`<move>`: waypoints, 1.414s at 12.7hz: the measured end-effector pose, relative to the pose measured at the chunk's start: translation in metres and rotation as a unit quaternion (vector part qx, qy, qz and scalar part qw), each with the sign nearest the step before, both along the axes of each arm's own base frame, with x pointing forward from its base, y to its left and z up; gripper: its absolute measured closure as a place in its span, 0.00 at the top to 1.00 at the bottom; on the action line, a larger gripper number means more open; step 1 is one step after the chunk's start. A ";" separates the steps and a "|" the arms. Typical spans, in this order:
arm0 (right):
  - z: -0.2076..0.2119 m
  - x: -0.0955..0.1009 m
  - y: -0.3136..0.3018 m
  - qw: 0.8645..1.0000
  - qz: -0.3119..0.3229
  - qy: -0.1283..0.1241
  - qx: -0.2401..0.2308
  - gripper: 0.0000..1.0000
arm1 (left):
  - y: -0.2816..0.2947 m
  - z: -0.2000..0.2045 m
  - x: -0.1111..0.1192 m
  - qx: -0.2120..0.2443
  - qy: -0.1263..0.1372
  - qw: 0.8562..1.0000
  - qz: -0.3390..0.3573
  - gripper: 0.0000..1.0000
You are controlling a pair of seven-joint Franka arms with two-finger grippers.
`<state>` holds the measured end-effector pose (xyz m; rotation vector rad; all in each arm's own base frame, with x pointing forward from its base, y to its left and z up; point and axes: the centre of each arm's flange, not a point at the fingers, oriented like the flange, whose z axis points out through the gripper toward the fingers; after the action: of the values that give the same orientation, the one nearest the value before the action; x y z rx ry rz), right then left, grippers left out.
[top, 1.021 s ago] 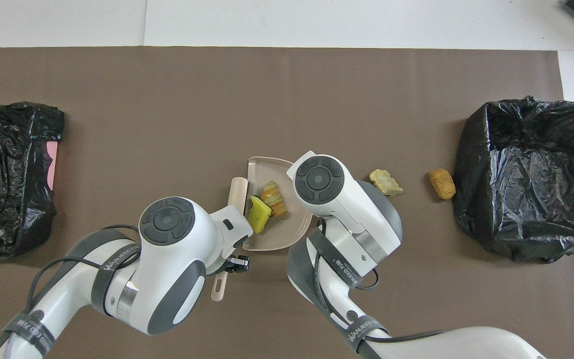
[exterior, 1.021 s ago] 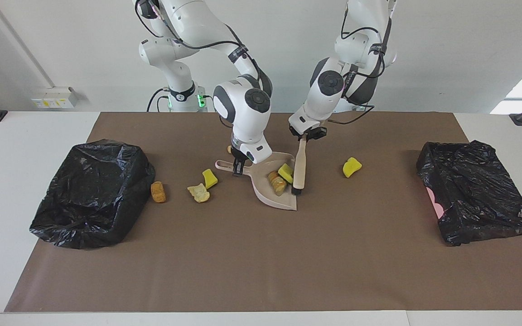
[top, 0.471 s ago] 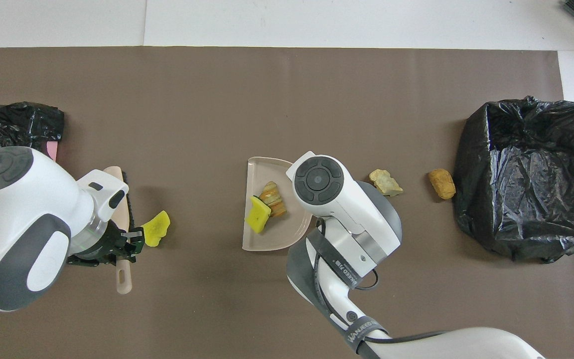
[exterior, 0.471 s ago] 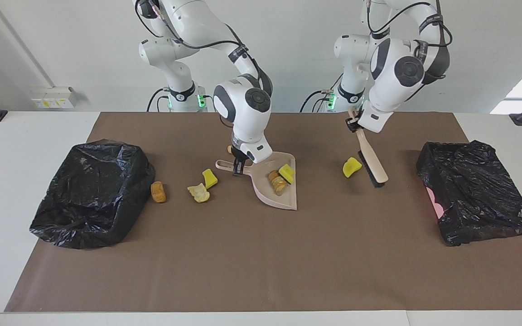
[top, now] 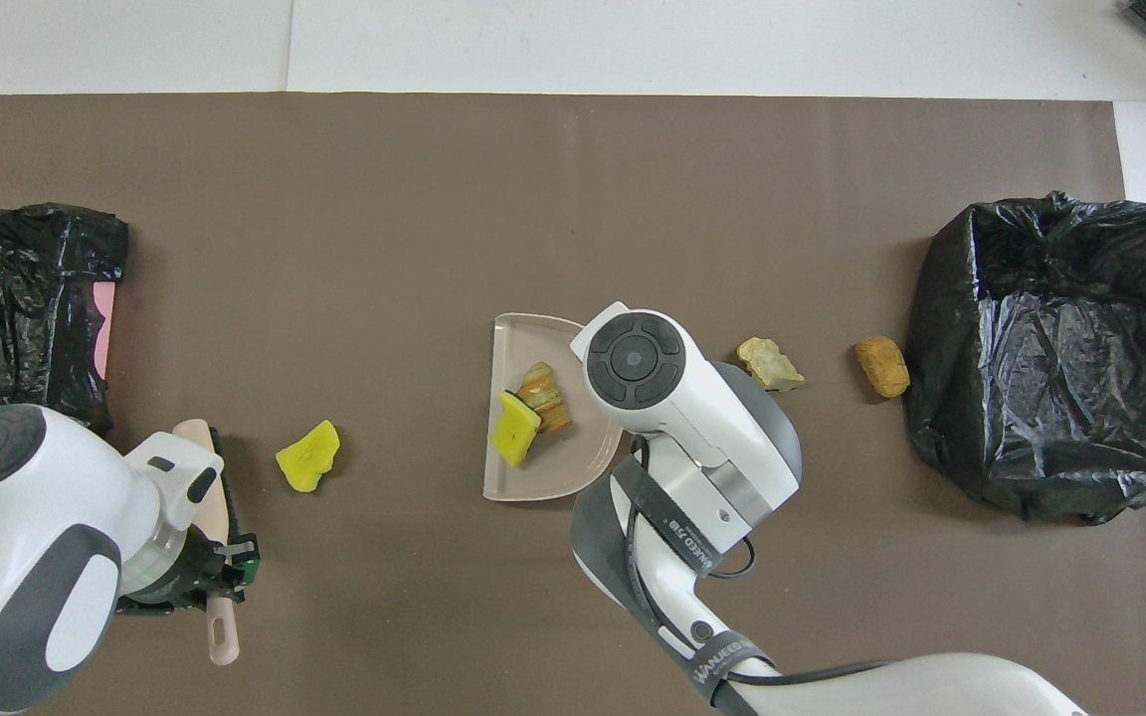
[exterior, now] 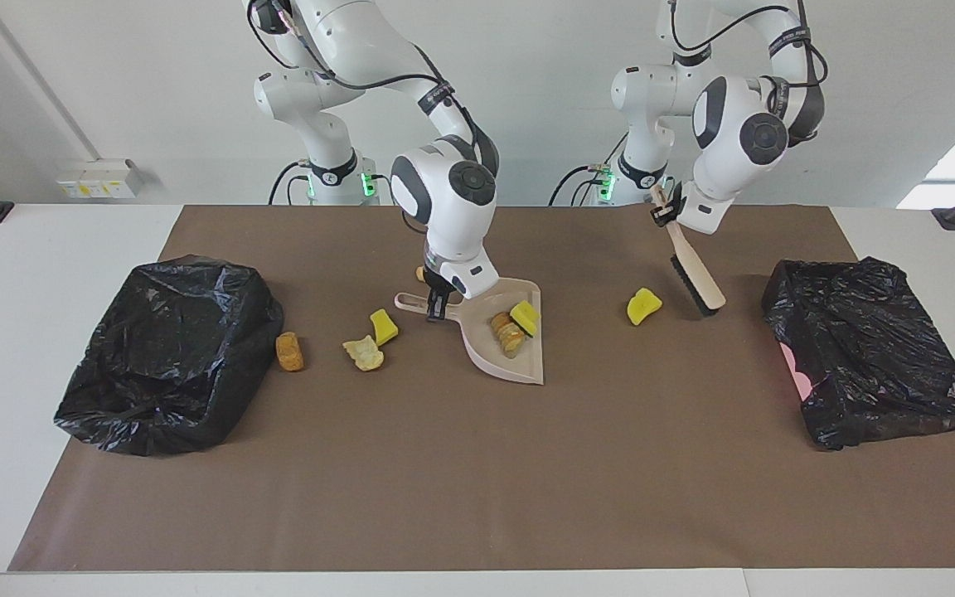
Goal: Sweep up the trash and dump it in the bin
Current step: 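Sweep the yellow sponge into the dustpan with the left gripper's brush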
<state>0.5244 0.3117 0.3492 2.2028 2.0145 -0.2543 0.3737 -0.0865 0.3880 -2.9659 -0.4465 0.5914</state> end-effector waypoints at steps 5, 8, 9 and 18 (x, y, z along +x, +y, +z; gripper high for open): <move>0.001 -0.010 0.016 1.000 0.015 -0.001 0.001 0.33 | -0.075 -0.032 -0.020 -0.006 -0.064 0.997 -0.045 0.26; 0.001 -0.011 0.016 1.000 0.016 0.000 0.001 0.33 | -0.113 -0.042 -0.023 -0.038 -0.088 0.993 -0.065 0.26; 0.000 -0.011 0.017 1.000 0.016 0.000 0.000 0.33 | -0.128 -0.047 -0.025 -0.045 -0.098 0.991 -0.078 0.26; -0.002 -0.016 0.021 1.000 0.003 -0.001 -0.002 0.33 | -0.212 -0.028 -0.026 -0.145 -0.117 0.964 -0.190 0.26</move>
<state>0.5082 0.3331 0.3471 2.1931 2.0173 -0.2537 0.3478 -0.2985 0.3600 -3.2834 0.2193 0.2855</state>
